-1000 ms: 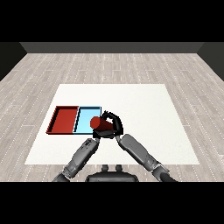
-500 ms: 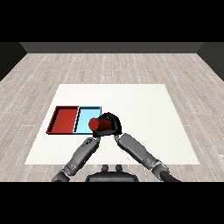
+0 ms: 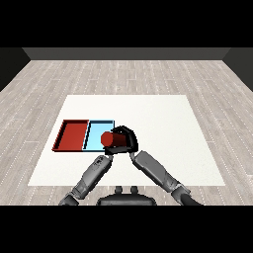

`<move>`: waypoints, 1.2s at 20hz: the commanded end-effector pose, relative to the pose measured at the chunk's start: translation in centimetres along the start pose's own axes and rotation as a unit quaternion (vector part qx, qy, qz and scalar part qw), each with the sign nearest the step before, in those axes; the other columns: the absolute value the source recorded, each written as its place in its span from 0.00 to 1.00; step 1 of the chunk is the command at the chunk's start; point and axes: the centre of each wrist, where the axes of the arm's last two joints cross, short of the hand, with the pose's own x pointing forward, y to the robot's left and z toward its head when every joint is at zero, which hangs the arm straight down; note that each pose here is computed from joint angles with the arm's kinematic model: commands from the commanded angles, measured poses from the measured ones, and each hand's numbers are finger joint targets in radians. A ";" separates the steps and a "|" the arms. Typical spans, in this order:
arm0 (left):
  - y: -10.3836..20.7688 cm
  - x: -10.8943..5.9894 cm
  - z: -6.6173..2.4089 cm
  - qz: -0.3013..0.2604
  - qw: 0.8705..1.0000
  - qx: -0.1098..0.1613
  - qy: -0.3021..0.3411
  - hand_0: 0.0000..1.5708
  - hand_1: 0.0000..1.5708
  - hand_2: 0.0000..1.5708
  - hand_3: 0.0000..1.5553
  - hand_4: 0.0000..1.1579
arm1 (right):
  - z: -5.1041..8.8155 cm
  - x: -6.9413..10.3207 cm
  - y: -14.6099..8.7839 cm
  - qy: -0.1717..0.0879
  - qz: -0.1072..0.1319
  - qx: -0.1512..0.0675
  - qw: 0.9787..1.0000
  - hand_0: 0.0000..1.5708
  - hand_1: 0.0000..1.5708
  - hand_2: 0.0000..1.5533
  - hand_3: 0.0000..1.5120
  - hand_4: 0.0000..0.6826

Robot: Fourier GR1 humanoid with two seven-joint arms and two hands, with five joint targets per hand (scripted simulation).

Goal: Pick the red can and put it in the red box

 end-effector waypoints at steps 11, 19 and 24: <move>-0.4 1.6 0.12 0.000 1.000 0.006 -0.004 1.00 1.00 1.00 0.97 0.98 | -0.3 -0.8 -2.8 -0.006 0.032 0.007 0.999 0.00 0.00 0.00 0.00 0.00; 0.2 -0.5 0.04 -0.013 1.000 0.016 0.007 1.00 1.00 1.00 0.96 0.99 | -1.7 2.9 -4.9 -0.050 0.022 -0.045 0.997 0.00 0.00 0.00 0.00 0.00; 3.6 -0.1 -0.96 -0.028 0.999 0.029 -0.012 1.00 1.00 1.00 0.95 0.98 | 2.9 5.8 -10.6 -0.076 0.018 -0.056 0.995 0.00 0.00 0.00 0.00 0.00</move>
